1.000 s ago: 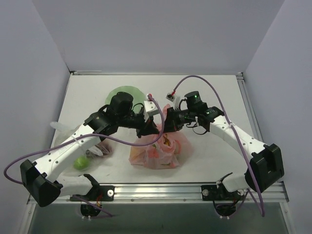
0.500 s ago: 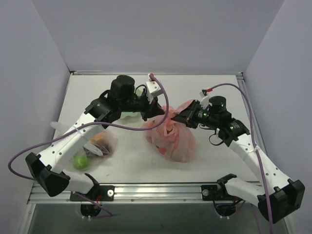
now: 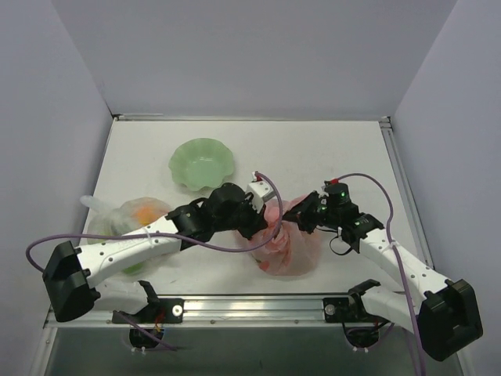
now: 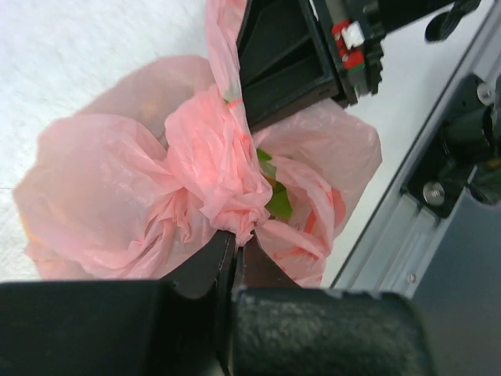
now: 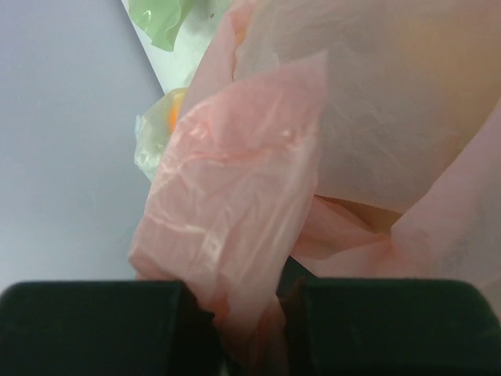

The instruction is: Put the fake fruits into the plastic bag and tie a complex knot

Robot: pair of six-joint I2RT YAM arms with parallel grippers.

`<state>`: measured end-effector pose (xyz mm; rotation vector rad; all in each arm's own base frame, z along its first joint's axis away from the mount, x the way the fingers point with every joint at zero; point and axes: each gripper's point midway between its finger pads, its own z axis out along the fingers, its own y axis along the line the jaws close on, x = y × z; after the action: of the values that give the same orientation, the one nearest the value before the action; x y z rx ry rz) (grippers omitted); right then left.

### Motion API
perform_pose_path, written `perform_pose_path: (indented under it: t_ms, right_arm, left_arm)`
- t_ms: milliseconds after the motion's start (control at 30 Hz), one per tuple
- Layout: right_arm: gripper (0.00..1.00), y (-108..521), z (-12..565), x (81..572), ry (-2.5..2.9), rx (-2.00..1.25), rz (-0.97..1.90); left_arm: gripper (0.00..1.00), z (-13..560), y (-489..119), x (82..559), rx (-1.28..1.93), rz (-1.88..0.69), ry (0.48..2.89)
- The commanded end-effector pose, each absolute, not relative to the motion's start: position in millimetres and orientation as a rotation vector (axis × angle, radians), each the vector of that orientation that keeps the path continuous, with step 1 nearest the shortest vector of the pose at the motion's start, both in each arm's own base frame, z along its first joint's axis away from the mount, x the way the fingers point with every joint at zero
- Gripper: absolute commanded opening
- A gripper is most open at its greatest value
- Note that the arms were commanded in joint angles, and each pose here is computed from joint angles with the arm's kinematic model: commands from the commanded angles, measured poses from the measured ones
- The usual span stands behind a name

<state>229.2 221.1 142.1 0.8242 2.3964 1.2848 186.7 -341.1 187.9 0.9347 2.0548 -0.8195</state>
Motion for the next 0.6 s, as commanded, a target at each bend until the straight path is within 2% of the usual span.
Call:
perform_pose_path:
  t_ms: [0, 167, 400, 500, 567]
  right_arm:
    - [0.00, 193.7, 152.2, 270.0, 2.208, 0.932, 1.146]
    - [0.00, 194.4, 153.2, 269.7, 2.210, 0.907, 1.137]
    - [0.00, 203.3, 174.8, 272.1, 2.168, 0.856, 1.232]
    - [0.00, 207.7, 179.6, 268.4, 2.164, 0.814, 1.277]
    - [0.00, 211.8, 180.8, 261.1, 2.184, 0.769, 1.302]
  left_arm:
    - [0.00, 215.7, -334.0, 196.9, 0.753, -0.716, 1.964]
    - [0.00, 214.3, -348.0, 191.5, 0.761, -0.670, 1.956]
    - [0.00, 168.5, -370.5, 167.7, 0.960, -0.738, 2.054]
    - [0.00, 153.9, -368.6, 191.5, 0.904, -0.659, 2.093]
    - [0.00, 151.8, -357.9, 223.9, 0.828, -0.623, 2.108]
